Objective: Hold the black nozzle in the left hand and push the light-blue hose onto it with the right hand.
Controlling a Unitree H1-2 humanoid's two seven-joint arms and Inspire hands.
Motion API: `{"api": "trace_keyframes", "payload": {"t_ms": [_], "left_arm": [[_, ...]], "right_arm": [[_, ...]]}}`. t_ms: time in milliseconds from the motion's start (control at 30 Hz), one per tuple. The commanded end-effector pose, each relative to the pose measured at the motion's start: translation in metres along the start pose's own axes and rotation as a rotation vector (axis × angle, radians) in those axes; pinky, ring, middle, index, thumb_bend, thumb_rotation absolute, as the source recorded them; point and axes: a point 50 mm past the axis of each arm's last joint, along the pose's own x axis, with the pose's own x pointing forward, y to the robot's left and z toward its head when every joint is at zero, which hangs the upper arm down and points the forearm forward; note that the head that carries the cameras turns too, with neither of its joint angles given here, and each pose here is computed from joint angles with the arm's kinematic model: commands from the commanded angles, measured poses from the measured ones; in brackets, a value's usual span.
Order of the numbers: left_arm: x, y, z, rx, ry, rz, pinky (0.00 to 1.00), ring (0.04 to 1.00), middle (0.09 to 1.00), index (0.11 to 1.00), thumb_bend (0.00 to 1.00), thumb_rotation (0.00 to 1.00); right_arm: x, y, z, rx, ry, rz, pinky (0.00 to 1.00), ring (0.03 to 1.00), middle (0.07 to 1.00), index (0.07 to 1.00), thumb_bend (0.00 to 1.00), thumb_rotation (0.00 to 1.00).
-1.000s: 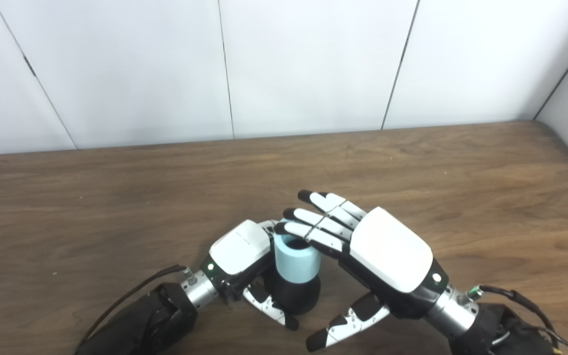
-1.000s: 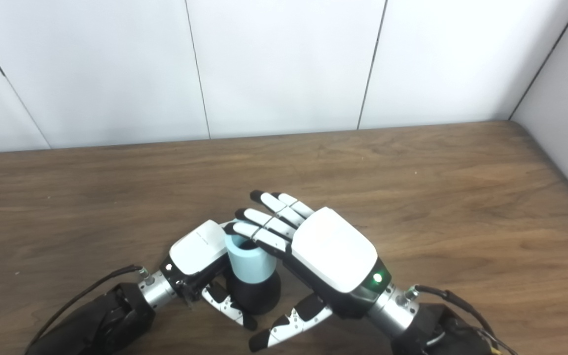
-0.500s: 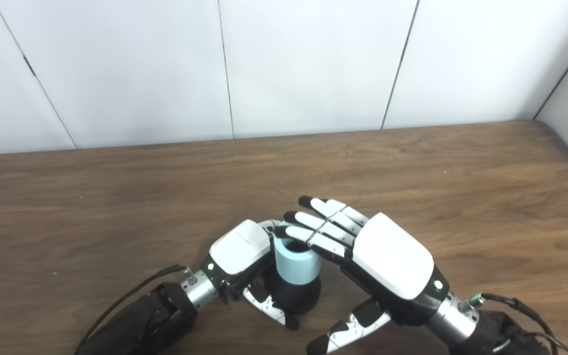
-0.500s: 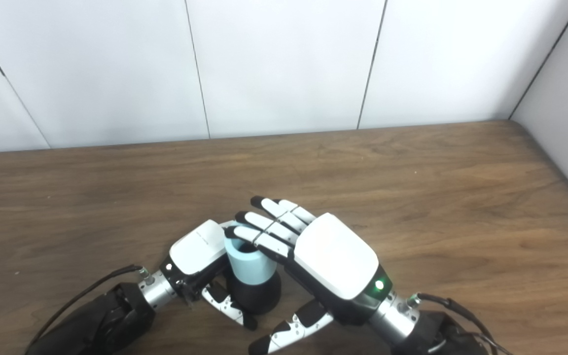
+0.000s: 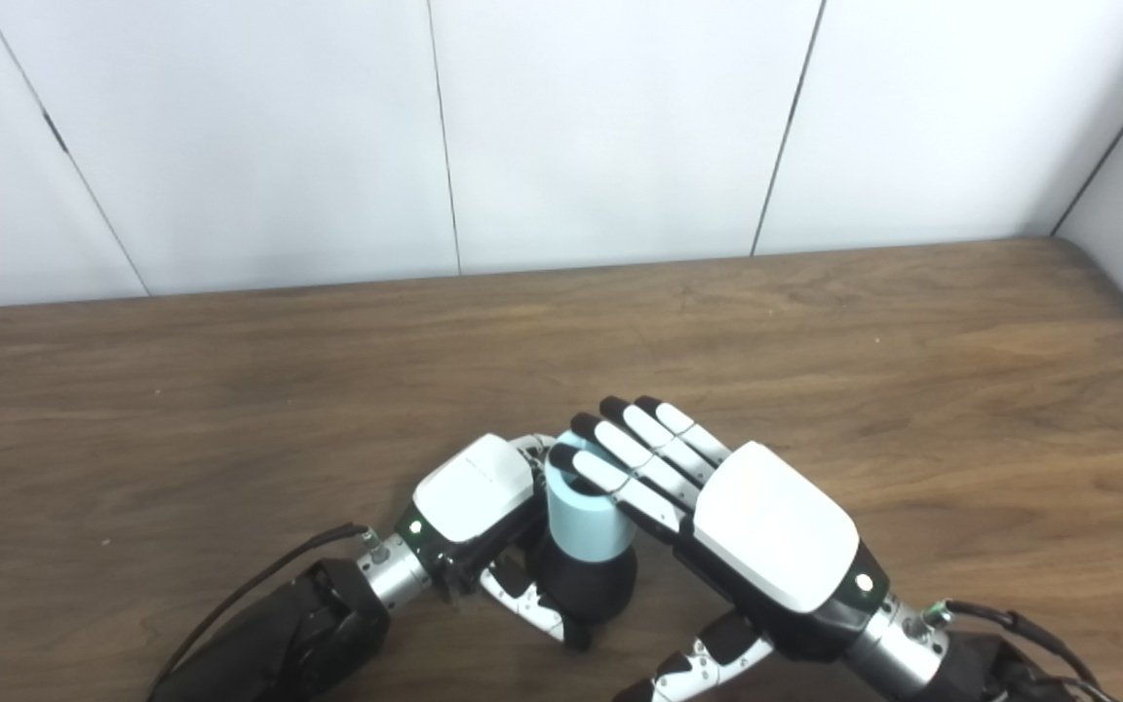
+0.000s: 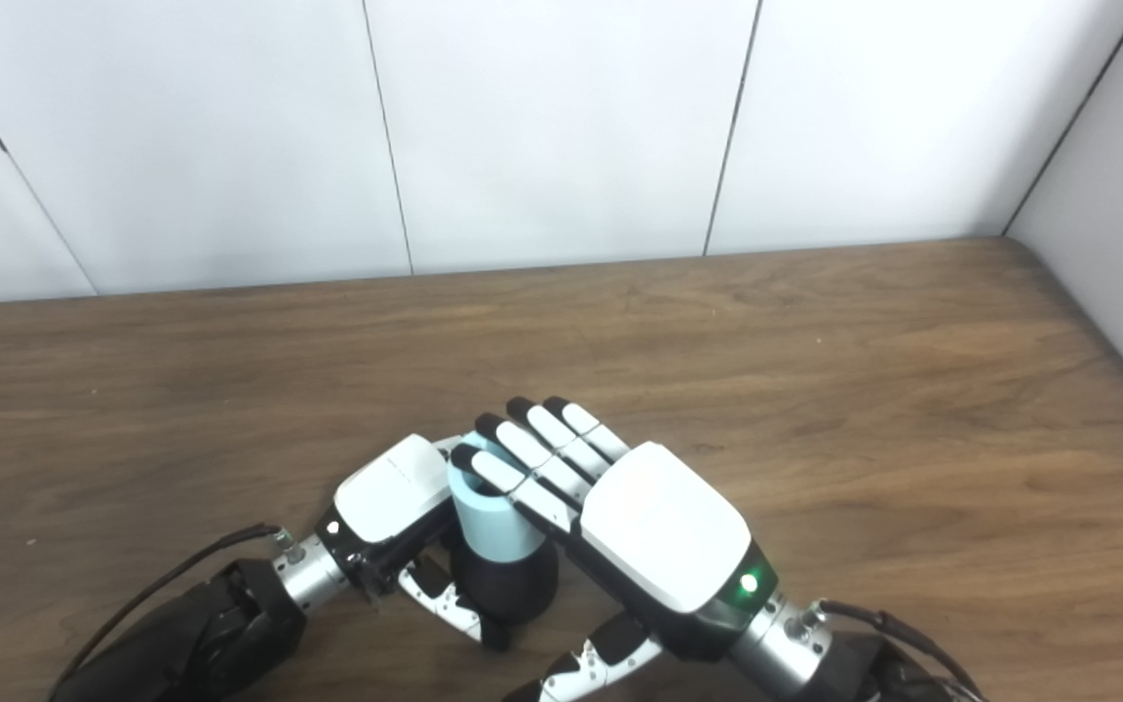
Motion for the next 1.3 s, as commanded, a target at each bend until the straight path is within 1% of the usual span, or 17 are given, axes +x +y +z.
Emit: {"api": "trace_keyframes", "payload": {"t_ms": [0,67,267,400,567,867,1000,1100,1267], "left_arm": [[-0.039,-0.069,0.007,0.054,0.063,-0.395,0.80,0.512,0.444,0.507,0.52,0.00],[-0.040,-0.070,0.006,0.056,0.061,-0.395,0.80,0.503,0.441,0.509,0.52,0.00],[-0.040,-0.069,0.006,0.057,0.057,-0.384,0.79,0.481,0.427,0.513,0.52,0.00],[-0.040,-0.069,0.006,0.059,0.059,-0.389,0.79,0.481,0.423,0.515,0.52,0.00],[-0.040,-0.071,0.005,0.059,0.059,-0.389,0.79,0.472,0.426,0.511,0.52,0.00],[-0.040,-0.069,0.006,0.055,0.057,-0.384,0.79,0.477,0.426,0.513,0.52,0.00],[-0.040,-0.070,0.005,0.056,0.059,-0.388,0.79,0.457,0.424,0.508,0.52,0.00],[-0.039,-0.067,0.006,0.055,0.059,-0.392,0.79,0.477,0.429,0.511,0.52,0.00],[-0.039,-0.067,0.006,0.053,0.061,-0.395,0.79,0.484,0.429,0.513,0.52,0.00]], "right_arm": [[-0.014,0.026,0.001,-0.029,0.030,0.259,0.99,1.000,0.993,0.943,0.90,0.88],[-0.015,0.029,0.001,-0.025,0.038,0.281,1.00,1.000,0.999,0.949,0.91,0.89],[-0.016,0.034,0.002,-0.022,0.052,0.300,0.97,1.000,0.996,0.950,0.91,0.89],[-0.015,0.035,0.001,-0.024,0.055,0.315,0.98,1.000,0.999,0.948,0.91,0.89],[-0.015,0.035,0.001,-0.018,0.049,0.310,0.98,1.000,0.998,0.944,0.91,0.91],[-0.016,0.035,0.000,0.002,0.044,0.309,0.97,1.000,0.950,0.906,0.94,0.92],[-0.016,0.036,0.000,0.006,0.043,0.309,0.95,0.990,0.932,0.888,0.94,0.92],[-0.016,0.036,0.000,0.003,0.044,0.317,0.95,0.985,0.923,0.876,0.95,0.93],[-0.016,0.037,-0.001,0.006,0.043,0.323,0.95,0.981,0.916,0.869,0.95,0.94]]}}
